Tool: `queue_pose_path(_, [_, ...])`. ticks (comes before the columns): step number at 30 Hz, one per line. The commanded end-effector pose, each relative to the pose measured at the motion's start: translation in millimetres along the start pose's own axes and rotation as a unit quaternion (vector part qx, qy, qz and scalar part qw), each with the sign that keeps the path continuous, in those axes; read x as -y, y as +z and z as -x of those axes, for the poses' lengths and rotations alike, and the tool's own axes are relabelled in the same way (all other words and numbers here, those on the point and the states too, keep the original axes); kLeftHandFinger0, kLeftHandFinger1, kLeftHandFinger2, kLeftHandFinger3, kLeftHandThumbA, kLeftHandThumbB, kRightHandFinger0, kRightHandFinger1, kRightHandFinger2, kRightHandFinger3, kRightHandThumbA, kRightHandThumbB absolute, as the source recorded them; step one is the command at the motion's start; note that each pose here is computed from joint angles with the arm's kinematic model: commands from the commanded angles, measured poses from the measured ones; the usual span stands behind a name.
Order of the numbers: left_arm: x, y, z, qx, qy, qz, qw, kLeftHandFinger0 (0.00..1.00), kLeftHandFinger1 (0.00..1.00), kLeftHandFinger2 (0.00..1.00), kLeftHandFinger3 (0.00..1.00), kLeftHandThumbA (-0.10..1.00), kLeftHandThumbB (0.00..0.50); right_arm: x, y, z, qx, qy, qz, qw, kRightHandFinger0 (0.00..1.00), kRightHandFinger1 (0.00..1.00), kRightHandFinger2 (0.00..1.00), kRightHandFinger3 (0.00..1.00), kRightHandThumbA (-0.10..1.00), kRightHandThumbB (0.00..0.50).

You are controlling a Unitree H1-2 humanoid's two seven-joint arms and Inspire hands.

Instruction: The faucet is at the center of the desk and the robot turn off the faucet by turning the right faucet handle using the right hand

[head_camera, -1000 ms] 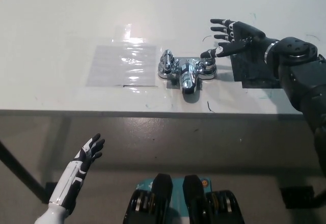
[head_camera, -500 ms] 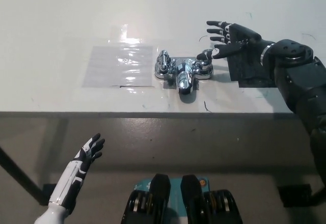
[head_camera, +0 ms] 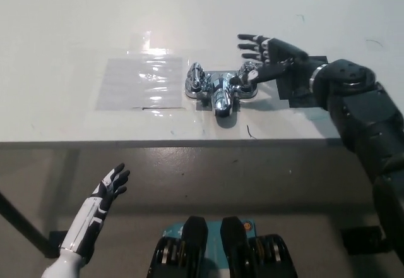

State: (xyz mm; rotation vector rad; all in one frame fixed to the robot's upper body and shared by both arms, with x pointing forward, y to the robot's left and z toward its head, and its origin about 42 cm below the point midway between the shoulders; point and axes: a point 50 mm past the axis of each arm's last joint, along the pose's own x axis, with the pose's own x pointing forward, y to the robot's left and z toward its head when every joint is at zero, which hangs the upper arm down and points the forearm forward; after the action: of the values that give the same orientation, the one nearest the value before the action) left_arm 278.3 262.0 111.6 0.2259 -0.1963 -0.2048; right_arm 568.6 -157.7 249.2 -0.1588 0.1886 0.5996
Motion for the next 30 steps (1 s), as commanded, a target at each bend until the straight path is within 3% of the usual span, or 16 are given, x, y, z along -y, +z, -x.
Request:
queue_pose_path(1, [-7,8,-6,0.027,-0.004,-0.006,1.000,1.00,1.00,1.00,1.00,1.00,0.449,-42,34,-19,0.061,0.080,0.010,0.995,1.00,1.00,1.00,1.00,1.00,0.422])
queue_pose_path(12, [-7,9,-7,0.029,-0.006,-0.003,1.000,1.00,1.00,1.00,1.00,1.00,0.450,-49,28,-21,0.072,0.065,-0.019,0.995,1.00,1.00,1.00,1.00,1.00,0.452])
queue_pose_path(18, [-8,10,-8,0.030,-0.003,-0.004,1.000,1.00,1.00,1.00,1.00,1.00,0.454,-58,23,-22,0.118,0.036,-0.073,0.990,1.00,1.00,1.00,1.00,1.00,0.390])
queue_pose_path(22, [-8,10,-8,0.032,-0.004,-0.003,0.999,1.00,1.00,1.00,1.00,1.00,0.442,-64,16,-23,0.151,0.003,-0.099,0.983,1.00,1.00,1.00,1.00,1.00,0.406])
queue_pose_path(30, [-8,10,-7,0.031,-0.006,-0.003,1.000,1.00,1.00,1.00,1.00,1.00,0.441,-85,6,-26,0.214,-0.111,-0.155,0.958,1.00,1.00,1.00,1.00,1.00,0.359])
